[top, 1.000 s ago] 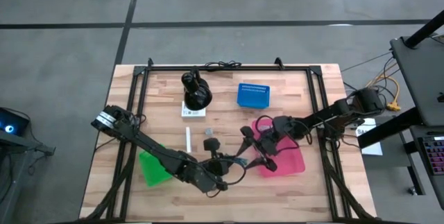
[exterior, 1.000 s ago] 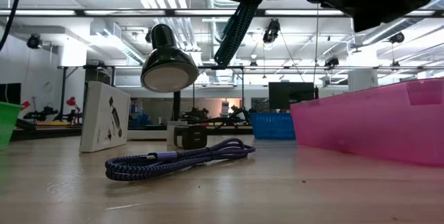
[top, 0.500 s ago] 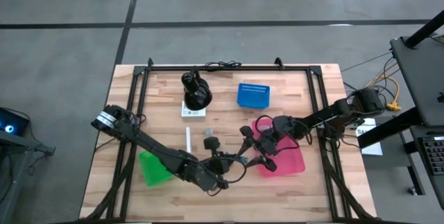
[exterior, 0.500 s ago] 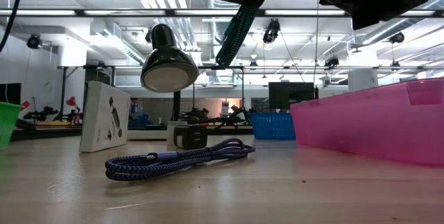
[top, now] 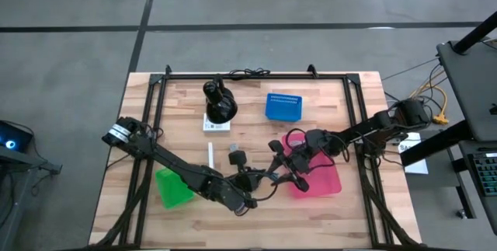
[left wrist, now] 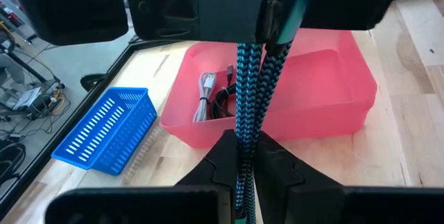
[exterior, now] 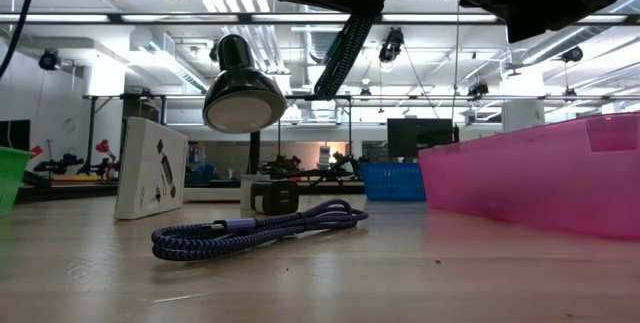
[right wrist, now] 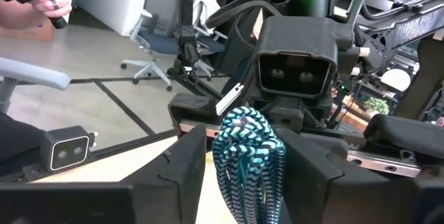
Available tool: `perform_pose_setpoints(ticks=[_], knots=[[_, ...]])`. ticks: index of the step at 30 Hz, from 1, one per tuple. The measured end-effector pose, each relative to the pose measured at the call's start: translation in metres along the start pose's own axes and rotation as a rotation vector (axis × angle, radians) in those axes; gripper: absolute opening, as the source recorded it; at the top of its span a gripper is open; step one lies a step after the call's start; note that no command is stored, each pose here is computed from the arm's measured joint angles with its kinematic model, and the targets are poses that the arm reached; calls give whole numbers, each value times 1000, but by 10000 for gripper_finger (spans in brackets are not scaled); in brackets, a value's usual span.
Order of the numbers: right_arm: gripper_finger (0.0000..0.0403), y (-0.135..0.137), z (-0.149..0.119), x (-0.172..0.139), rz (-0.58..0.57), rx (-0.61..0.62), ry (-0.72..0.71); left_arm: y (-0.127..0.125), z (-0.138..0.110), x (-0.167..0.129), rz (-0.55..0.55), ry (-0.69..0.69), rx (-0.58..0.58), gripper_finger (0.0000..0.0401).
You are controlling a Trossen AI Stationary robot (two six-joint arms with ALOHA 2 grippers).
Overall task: Pick and place items into bin
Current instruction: Put the blue charger cable into the pink bin
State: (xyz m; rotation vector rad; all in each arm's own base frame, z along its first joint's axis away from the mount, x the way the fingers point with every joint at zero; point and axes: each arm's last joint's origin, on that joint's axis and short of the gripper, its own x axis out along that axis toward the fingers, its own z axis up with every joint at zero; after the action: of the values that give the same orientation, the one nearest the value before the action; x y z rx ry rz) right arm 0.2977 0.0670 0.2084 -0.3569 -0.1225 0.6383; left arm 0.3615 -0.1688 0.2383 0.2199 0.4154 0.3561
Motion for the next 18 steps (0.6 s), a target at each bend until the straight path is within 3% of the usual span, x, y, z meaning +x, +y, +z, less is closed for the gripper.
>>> perform_pose_setpoints(ticks=[18], knots=[[26,-1,1,0,-6,-14,-10,0,0,0,-13,0,-3,35]])
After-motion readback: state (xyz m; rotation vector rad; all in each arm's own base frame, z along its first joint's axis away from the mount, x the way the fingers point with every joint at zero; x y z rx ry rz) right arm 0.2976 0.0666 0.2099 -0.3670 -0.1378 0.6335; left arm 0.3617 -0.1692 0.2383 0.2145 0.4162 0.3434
